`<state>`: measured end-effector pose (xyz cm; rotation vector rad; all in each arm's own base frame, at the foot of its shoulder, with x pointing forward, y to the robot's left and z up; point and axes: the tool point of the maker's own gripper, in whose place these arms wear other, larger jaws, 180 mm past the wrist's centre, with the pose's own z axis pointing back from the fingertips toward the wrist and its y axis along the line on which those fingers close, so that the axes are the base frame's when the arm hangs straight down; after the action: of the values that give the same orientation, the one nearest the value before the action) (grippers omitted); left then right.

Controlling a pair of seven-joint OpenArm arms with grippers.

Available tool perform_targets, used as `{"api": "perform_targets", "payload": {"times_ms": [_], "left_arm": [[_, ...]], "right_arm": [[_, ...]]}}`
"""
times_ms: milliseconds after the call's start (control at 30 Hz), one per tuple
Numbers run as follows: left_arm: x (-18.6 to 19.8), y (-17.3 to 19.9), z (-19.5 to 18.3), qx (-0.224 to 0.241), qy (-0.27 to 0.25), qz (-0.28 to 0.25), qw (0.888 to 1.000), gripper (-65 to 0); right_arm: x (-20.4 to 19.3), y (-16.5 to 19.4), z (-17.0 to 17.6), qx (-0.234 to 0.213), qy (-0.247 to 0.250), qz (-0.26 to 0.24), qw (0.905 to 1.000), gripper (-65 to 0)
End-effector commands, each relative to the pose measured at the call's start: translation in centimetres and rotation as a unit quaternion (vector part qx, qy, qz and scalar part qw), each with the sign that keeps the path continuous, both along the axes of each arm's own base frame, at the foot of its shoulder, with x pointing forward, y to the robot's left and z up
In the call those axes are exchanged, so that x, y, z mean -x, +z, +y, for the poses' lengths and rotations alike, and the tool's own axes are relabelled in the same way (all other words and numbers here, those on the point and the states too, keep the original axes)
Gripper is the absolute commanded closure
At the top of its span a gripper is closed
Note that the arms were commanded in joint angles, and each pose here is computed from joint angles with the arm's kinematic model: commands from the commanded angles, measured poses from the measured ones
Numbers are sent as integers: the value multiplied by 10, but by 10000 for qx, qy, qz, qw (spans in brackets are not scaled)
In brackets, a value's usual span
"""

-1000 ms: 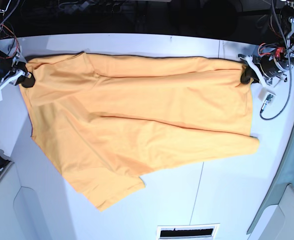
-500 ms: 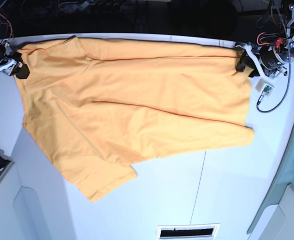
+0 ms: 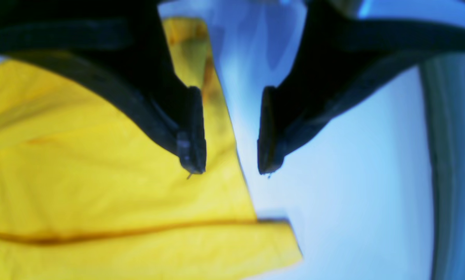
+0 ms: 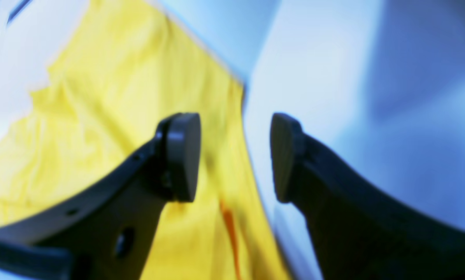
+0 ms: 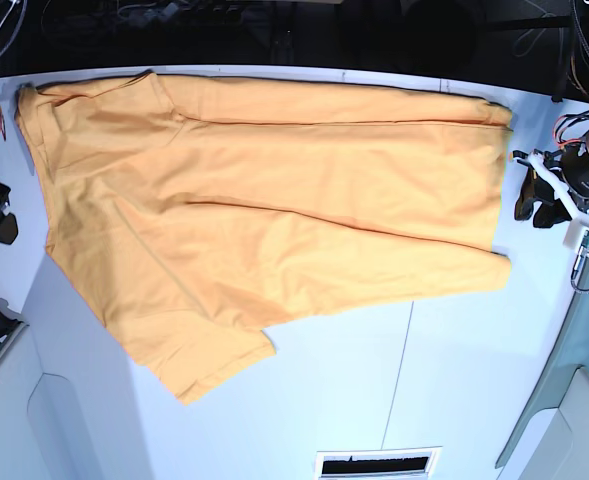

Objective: Layout the t-shirt on the table in an organized manner, then fold the t-shirt properly
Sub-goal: 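Lower the folded edge onto the shirt and release both grippers, then grasp the orange shirt's hem edge with both grippers and fold it over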

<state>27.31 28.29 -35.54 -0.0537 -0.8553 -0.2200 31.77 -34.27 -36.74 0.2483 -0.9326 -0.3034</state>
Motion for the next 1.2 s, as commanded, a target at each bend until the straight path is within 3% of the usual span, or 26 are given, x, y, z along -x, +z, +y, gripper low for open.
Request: {"api": "perform_targets", "payload": {"times_ms": [0,67,167,367,500,633,800,1000,1067,1167], "left_arm": [[-13,13,4,-7,23,-242,9997,-257],[-26,8,7,70,173,-251,9995,-259],[-47,-6,6,172,191,-158,9995,-315],[-103,-26,18,187,342,8,9992,-323],[-133,-29,42,234,652,101,9975,-323],[-141,-42,56,342,916,235,9949,-323],[-134,-63,45,399,709,405,9959,-323],[-135,-74,22,516,571,526,9956,-322],[-131,-80,15,519,504,620,9955,-280],[-128,-88,5,425,372,733,9957,-134]], "right_arm": [[-20,26,-11,210,-67,-370,9991,-289],[-43,34,-7,374,9,-481,9981,-289],[-79,35,3,489,151,-517,9973,-289],[-135,7,6,957,54,-180,9952,-289],[-137,-23,-4,1154,-110,218,9930,-290],[-118,-50,-6,1070,-123,541,9927,-290],[-115,-59,18,770,358,536,9949,-290],[-117,-64,35,674,496,534,9951,-289],[-118,-67,44,667,580,563,9945,-289],[-116,-72,58,575,751,577,9938,-289]]}}
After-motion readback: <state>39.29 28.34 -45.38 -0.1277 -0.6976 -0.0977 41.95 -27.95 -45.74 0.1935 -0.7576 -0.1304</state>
